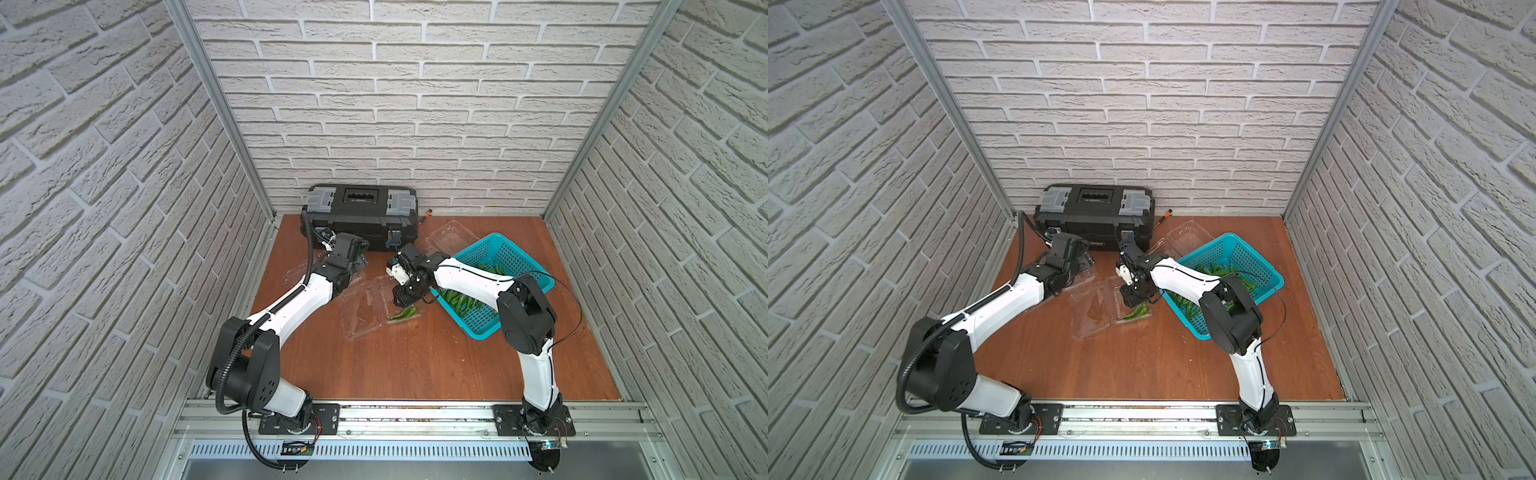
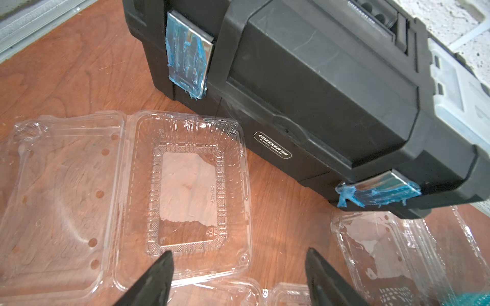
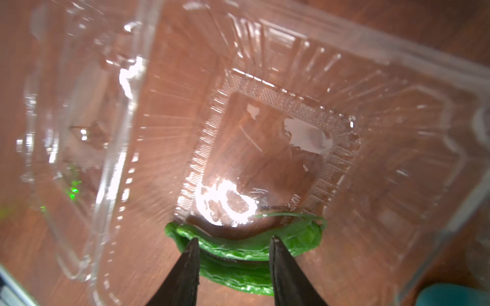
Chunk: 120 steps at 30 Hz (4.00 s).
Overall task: Take small green peppers out of containers
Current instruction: Pick up the green pepper from the packing box.
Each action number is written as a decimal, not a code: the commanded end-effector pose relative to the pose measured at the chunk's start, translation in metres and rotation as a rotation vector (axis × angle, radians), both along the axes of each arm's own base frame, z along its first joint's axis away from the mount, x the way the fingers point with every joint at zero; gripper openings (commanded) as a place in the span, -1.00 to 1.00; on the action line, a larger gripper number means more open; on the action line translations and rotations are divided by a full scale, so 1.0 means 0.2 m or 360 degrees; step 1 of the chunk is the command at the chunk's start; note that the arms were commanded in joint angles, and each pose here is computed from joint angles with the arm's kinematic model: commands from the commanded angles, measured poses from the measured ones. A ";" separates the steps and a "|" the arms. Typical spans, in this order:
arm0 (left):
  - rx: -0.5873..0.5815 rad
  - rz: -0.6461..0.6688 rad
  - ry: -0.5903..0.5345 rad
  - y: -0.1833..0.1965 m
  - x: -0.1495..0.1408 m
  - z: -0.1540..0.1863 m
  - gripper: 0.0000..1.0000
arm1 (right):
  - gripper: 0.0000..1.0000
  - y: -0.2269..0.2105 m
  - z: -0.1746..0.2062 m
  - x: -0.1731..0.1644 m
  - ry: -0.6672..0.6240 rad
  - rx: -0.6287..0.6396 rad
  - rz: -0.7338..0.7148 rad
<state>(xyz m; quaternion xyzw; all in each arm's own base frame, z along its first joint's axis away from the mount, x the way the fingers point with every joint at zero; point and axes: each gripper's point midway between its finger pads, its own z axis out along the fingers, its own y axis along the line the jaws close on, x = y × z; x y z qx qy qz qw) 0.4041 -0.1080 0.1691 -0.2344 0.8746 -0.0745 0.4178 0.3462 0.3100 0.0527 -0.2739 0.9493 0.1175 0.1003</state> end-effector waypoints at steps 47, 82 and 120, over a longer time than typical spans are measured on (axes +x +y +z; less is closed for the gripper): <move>0.0103 0.0044 -0.0020 0.06 0.00 0.05 0.63 | -0.11 0.09 -0.06 -0.04 -0.0051 -0.0199 0.0184; 0.0059 0.0023 0.0038 0.02 0.01 -0.03 0.69 | -0.09 0.17 -0.02 -0.01 -0.0166 -0.0058 0.0185; 0.0073 -0.0004 0.0059 0.02 0.00 -0.03 0.71 | -0.17 0.32 -0.05 0.07 -0.0190 0.0094 0.0178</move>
